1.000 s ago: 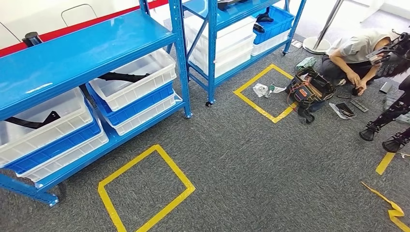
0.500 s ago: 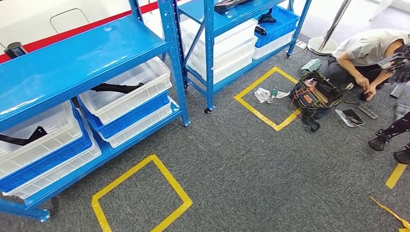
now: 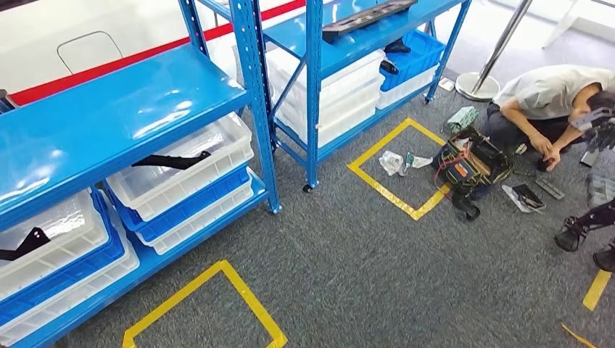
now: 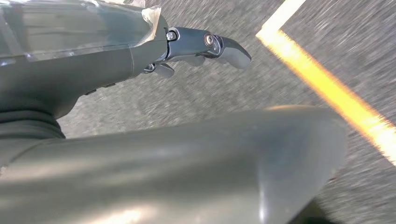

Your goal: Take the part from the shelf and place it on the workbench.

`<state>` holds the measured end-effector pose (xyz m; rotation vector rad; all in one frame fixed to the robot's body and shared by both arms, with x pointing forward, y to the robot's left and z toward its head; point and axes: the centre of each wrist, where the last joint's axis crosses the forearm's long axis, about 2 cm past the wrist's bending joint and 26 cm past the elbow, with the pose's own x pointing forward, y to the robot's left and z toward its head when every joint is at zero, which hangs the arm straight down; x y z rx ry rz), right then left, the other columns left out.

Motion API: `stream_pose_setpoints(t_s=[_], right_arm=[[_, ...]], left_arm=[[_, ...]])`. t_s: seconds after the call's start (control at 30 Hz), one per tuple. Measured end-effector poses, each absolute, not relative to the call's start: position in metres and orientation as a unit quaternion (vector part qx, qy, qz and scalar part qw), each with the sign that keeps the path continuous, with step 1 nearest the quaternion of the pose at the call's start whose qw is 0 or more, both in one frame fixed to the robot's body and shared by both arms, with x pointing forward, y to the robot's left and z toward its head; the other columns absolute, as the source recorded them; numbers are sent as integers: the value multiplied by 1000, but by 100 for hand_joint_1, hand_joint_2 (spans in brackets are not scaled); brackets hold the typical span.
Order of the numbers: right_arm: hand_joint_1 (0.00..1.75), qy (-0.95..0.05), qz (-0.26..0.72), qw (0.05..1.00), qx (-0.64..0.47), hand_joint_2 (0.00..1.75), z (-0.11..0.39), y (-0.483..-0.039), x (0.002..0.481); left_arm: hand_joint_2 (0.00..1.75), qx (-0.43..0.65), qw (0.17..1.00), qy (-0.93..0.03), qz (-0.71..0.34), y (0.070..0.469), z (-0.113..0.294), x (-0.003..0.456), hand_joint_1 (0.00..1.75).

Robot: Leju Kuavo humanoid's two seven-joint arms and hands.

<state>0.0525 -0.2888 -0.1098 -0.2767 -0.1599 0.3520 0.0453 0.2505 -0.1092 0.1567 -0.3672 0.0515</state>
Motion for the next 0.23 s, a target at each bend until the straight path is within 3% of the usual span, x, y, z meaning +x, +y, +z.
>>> stream_pose_setpoints(t_s=[0.23], right_arm=[[0,-76,177,971,-145,175,-110,-292,49]], left_arm=[[0,82,979,-183,27,248,-109,46,0]])
